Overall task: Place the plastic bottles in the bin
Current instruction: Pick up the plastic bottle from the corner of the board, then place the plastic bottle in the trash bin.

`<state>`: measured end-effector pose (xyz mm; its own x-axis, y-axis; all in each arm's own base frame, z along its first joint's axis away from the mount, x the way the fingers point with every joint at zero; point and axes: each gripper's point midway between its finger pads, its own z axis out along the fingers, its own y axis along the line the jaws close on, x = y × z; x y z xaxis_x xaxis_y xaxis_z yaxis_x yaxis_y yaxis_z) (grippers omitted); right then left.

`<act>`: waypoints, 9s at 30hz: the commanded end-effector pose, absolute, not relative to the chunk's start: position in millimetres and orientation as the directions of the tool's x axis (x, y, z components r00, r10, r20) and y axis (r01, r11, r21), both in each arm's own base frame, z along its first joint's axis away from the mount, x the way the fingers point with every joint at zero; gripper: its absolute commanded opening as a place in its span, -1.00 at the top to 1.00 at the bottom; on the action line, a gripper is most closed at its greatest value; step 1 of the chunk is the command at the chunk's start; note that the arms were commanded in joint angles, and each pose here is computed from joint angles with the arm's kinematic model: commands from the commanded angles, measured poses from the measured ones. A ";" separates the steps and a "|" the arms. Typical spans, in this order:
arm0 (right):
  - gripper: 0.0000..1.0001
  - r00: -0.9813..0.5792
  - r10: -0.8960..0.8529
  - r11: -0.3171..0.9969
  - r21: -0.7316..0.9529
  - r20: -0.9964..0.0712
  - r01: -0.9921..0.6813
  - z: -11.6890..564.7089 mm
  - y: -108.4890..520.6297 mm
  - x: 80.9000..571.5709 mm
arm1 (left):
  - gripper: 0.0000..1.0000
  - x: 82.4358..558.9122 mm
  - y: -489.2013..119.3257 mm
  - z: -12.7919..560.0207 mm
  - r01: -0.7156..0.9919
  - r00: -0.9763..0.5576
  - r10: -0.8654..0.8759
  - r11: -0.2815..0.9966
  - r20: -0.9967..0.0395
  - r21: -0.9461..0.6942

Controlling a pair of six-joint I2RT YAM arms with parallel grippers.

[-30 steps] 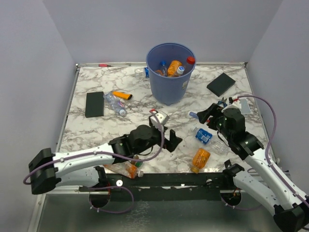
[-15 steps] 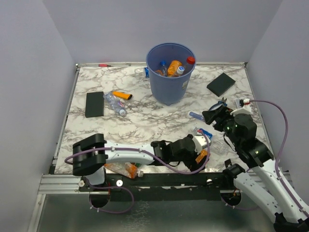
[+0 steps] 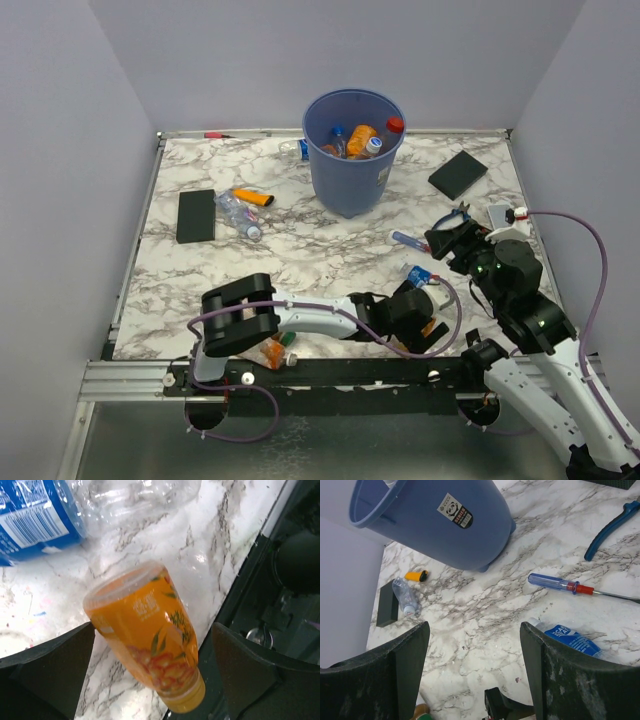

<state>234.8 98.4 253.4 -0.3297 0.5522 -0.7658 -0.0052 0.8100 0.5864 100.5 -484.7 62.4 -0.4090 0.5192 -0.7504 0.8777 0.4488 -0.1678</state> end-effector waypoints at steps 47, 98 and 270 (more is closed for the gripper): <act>-0.54 -0.495 0.357 0.326 0.602 -0.792 -0.729 377.3 299.6 198.1 | 0.45 229.2 -219.0 364.9 0.333 -0.080 -0.947 0.268 -0.310 -0.904; 0.99 -0.672 -0.133 0.674 0.431 -0.728 -0.601 336.5 252.8 163.0 | -0.98 175.8 -237.4 288.4 0.677 0.464 0.560 0.275 -0.686 0.682; -0.57 -0.060 0.422 0.767 0.392 -0.904 -0.508 484.1 256.9 417.5 | -0.98 210.9 -103.2 279.3 0.124 0.067 -0.221 0.969 -0.973 -0.211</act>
<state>478.7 275.5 469.5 -0.0271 0.3685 -0.9292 -0.4542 0.8236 0.3398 210.9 -102.6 272.8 0.0820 -0.1804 -0.9802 0.1326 0.9767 -0.1686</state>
